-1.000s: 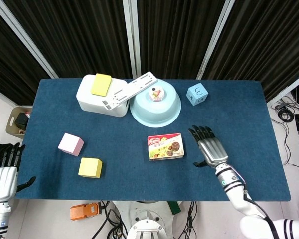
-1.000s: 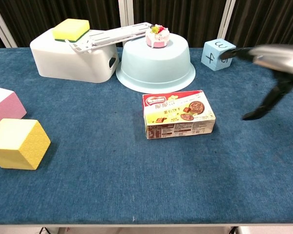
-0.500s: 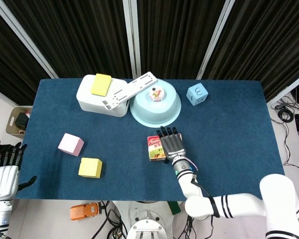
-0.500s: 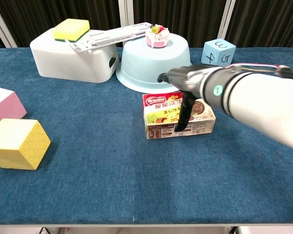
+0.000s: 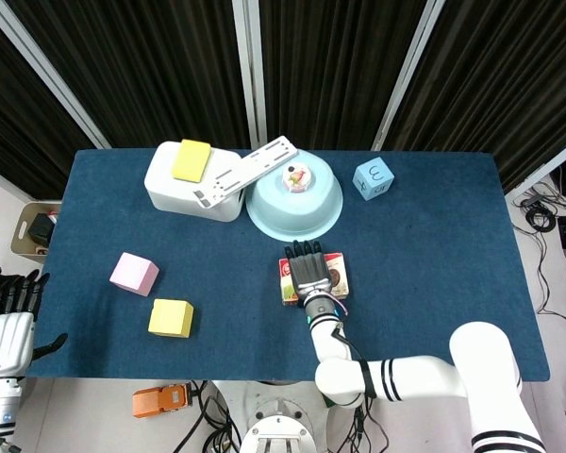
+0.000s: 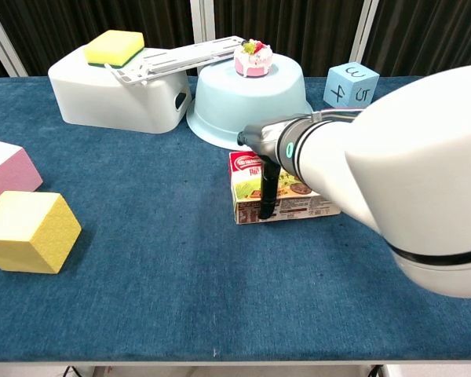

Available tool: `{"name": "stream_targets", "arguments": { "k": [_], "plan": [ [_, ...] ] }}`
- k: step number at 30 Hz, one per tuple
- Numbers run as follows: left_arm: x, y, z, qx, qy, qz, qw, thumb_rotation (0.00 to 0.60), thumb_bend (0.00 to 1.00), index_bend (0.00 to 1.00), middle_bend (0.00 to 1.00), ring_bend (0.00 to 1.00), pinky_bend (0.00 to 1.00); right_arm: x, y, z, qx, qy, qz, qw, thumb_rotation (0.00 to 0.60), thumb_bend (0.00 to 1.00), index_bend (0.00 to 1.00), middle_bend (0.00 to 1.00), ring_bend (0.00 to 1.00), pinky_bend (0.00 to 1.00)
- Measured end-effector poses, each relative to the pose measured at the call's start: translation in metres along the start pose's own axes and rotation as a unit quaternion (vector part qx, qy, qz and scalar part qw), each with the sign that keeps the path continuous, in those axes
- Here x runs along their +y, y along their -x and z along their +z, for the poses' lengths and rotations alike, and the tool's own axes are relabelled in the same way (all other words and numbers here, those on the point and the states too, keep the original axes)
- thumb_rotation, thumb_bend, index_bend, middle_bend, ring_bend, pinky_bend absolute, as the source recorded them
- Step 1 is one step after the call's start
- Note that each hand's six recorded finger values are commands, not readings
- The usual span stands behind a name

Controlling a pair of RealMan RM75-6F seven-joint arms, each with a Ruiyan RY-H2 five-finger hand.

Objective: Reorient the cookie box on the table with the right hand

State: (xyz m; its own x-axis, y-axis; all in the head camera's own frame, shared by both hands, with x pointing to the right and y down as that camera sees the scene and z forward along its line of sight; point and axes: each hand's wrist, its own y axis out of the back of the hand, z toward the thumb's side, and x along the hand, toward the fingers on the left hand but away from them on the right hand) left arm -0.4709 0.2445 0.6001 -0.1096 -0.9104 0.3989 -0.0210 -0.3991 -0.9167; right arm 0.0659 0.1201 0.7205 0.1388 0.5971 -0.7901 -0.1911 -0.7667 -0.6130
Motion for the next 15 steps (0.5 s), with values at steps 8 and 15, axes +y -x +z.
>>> {"name": "stream_targets", "arguments": {
  "k": [8, 15],
  "plan": [
    [-0.001, 0.0, -0.004, 0.005, 0.0, -0.002, 1.0, 0.6, 0.13, 0.0, 0.0, 0.0, 0.0, -0.003, 0.008, 0.007, 0.015, 0.01, -0.002, 0.9998, 0.6, 0.19, 0.46, 0.3, 0.16, 0.07],
    [-0.002, 0.003, -0.007, 0.009, 0.001, -0.003, 1.0, 0.6, 0.13, 0.0, 0.0, 0.0, 0.0, 0.004, 0.004, -0.006, 0.042, 0.078, -0.019, 0.9959, 0.6, 0.2, 0.51, 0.33, 0.21, 0.16]
  ]
}}
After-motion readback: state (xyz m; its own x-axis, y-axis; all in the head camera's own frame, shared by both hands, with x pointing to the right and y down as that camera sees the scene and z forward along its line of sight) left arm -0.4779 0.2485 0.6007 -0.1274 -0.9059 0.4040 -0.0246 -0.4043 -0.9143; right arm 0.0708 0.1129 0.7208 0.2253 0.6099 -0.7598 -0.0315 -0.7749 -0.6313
